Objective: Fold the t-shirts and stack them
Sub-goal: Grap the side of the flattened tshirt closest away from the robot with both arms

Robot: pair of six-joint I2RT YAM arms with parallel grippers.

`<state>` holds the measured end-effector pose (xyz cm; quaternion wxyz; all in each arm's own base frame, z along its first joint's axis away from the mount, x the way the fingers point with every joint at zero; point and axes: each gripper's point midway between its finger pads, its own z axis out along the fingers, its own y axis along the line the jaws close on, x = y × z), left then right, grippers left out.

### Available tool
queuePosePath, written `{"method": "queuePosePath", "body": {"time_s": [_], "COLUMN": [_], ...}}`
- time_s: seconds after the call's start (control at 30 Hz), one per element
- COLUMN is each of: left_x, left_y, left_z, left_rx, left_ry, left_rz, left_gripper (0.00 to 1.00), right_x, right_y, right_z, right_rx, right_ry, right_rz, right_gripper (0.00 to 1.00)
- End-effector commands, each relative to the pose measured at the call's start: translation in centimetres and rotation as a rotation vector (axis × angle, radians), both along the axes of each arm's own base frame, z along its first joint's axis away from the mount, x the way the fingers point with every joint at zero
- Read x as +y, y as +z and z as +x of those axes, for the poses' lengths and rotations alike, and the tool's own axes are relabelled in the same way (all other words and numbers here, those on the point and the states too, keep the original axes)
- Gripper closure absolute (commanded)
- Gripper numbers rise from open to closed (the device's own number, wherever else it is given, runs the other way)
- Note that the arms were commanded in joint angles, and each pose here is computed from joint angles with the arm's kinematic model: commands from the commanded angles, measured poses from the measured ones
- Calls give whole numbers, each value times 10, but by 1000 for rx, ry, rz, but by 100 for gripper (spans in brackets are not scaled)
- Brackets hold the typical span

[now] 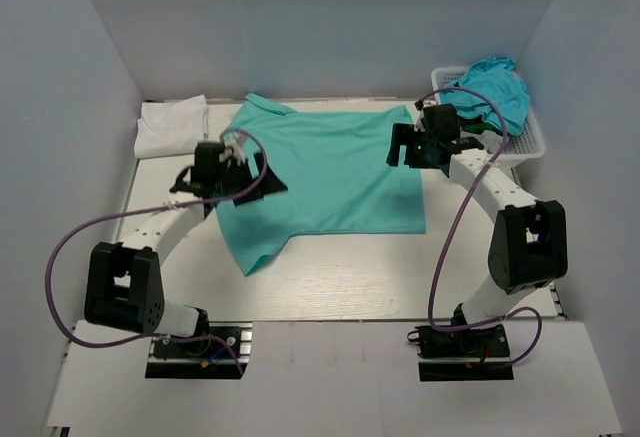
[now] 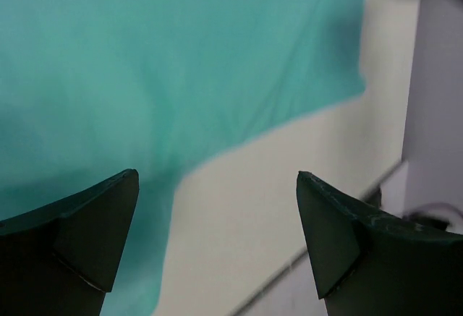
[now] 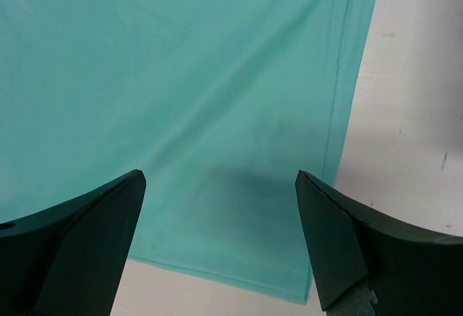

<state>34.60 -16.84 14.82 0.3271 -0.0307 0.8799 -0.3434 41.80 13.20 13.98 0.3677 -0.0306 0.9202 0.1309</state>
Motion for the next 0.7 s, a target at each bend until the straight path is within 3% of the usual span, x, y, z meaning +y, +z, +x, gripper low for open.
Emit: {"method": "queuePosePath", "body": {"time_s": [0.0, 0.27, 0.43, 0.67], "left_x": [-31, -37, -31, -41], "left_y": [0, -69, -120, -131], "left_z": [-63, -114, -129, -143], "left_rx": [80, 237, 415, 475], "left_ry": [-138, -166, -141, -229], "left_rz": [-216, -276, -220, -269], "left_gripper": [0, 0, 0, 0], "right_x": [-3, -11, -19, -27], "right_y": [19, -4, -10, -14], "right_z": [0, -9, -13, -24], "right_rx": [-62, 0, 12, 27], "right_ry": [-45, -81, -106, -121], "right_rz": [33, 3, -31, -61], "right_gripper": [10, 10, 10, 10]}}
